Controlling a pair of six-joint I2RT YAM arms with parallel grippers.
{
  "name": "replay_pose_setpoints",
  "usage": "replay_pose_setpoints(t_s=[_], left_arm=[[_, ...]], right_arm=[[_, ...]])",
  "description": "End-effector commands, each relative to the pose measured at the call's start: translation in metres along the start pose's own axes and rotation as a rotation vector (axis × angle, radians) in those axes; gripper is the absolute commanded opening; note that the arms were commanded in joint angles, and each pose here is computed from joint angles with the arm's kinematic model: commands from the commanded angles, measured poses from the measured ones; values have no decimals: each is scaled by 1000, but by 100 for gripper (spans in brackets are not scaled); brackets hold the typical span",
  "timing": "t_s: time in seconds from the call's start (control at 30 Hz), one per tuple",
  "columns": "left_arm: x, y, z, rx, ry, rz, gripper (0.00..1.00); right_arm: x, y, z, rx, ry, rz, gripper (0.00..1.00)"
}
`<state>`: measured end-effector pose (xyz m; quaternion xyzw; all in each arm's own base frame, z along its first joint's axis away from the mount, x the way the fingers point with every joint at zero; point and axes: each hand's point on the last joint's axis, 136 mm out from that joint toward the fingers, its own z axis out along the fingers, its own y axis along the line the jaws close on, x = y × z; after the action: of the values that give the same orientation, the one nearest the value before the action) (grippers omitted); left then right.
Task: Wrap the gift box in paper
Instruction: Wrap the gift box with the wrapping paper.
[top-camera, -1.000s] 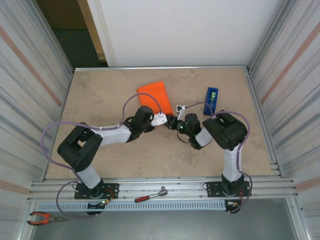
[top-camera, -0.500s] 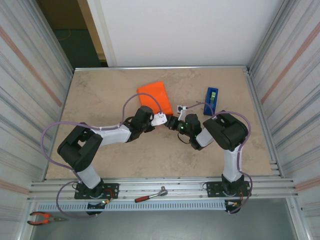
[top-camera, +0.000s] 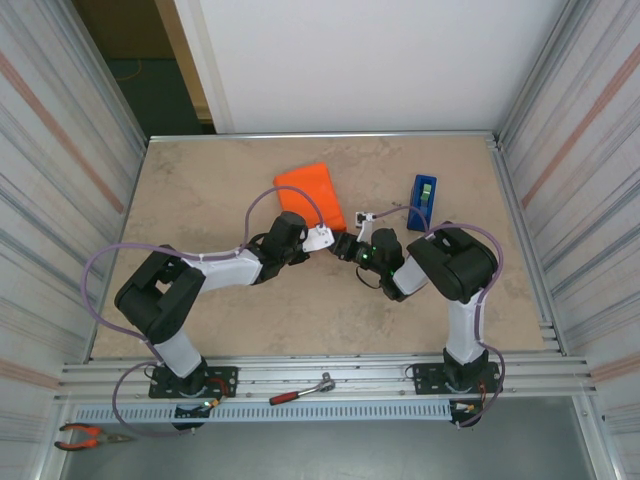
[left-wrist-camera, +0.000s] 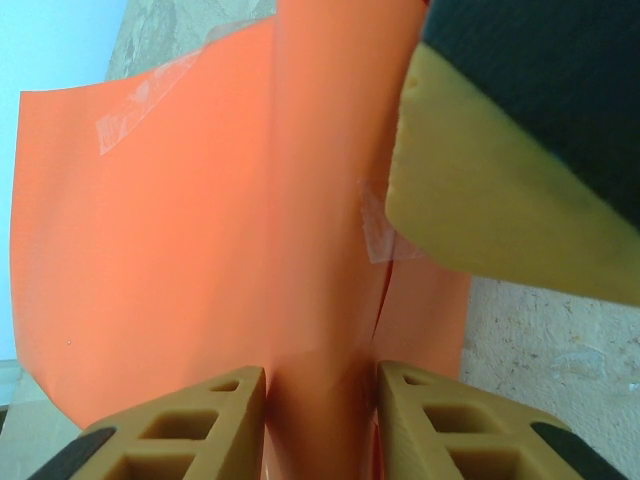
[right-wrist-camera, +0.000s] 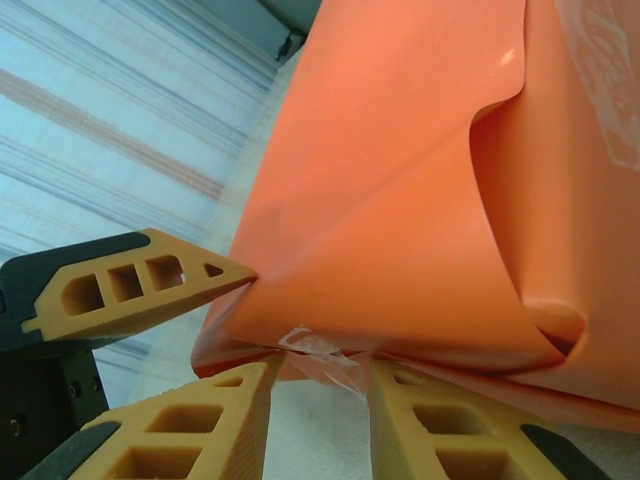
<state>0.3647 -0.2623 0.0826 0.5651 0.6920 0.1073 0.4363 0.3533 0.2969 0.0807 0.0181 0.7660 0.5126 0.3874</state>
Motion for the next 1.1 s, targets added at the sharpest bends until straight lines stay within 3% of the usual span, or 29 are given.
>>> replay_pose_setpoints(t_s=[0.0, 1.07], left_arm=[[29, -31, 7, 86, 99, 13, 33], [30, -31, 8, 86, 104, 15, 33]], right_arm=[[-9, 7, -5, -5, -34, -4, 30], [-11, 9, -5, -14, -33, -2, 42]])
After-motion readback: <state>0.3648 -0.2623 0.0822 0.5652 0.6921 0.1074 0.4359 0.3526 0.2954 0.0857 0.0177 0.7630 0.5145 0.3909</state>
